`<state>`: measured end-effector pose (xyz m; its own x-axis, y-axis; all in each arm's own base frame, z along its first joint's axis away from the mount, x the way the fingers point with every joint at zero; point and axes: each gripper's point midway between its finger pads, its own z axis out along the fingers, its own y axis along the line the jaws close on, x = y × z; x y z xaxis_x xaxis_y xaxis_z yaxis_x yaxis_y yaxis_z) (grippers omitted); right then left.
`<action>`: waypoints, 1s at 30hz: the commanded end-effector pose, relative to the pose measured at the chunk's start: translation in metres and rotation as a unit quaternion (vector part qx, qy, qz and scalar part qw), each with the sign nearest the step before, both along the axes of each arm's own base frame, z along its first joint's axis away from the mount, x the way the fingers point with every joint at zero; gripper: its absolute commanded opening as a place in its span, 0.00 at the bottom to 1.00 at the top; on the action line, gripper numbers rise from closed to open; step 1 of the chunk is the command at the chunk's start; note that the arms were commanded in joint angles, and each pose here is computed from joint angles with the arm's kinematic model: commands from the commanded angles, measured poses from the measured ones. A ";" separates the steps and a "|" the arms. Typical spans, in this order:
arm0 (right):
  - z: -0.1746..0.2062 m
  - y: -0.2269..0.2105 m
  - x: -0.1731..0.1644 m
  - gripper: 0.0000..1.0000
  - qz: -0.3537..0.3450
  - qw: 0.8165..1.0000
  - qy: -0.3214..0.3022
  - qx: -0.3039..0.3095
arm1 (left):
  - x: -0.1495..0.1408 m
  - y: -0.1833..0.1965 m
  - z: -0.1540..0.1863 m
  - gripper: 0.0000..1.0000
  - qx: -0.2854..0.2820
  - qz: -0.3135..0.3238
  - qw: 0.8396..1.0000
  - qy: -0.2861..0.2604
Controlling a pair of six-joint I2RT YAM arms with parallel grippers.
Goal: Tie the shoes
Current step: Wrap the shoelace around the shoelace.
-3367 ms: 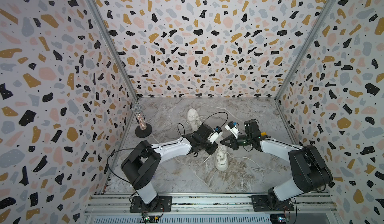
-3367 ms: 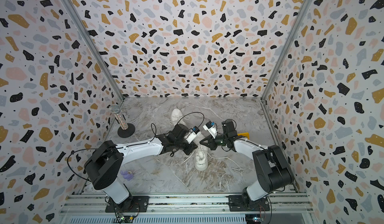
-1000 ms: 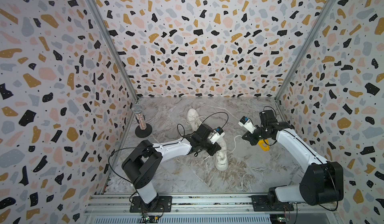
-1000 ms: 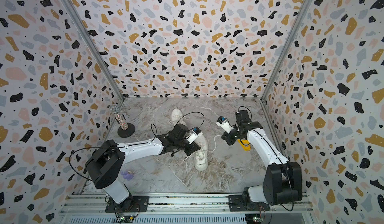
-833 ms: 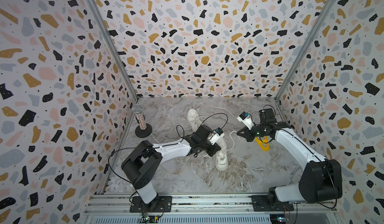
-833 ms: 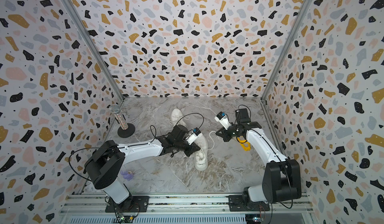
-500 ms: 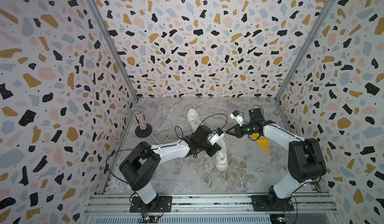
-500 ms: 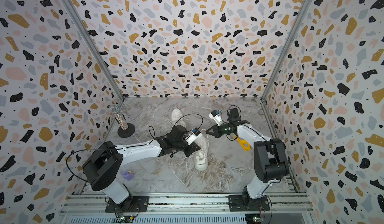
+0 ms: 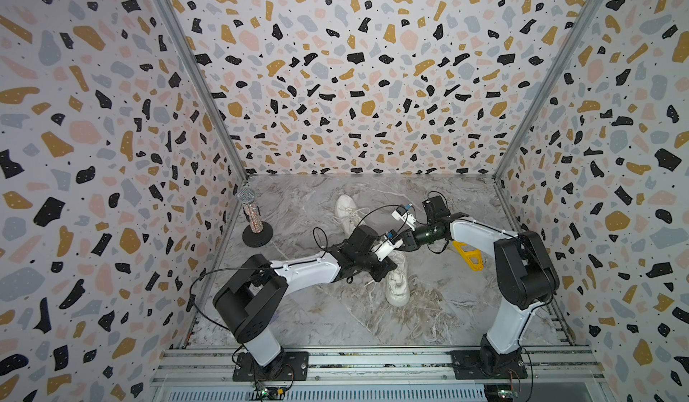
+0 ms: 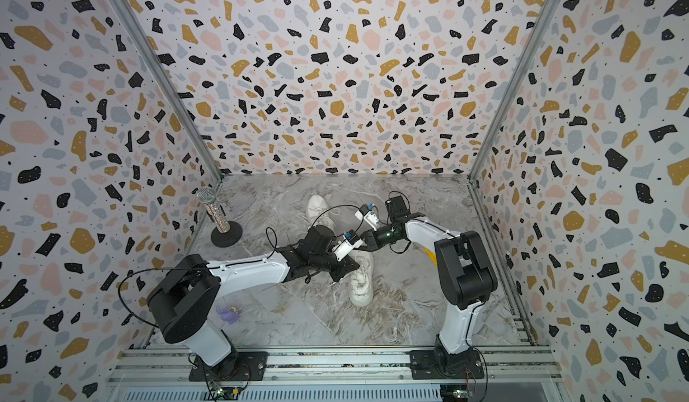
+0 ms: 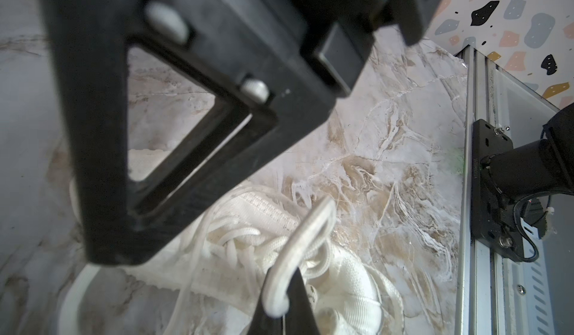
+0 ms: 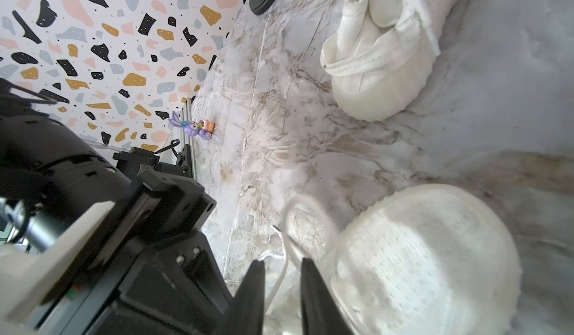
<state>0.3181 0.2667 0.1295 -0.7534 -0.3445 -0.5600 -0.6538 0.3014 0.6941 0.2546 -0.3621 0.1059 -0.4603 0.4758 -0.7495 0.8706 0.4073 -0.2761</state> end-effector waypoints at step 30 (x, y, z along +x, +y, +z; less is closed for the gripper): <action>0.024 -0.029 -0.058 0.42 0.007 0.992 -0.086 0.092 | 0.000 -0.011 0.017 0.00 -0.044 -0.035 0.998 0.029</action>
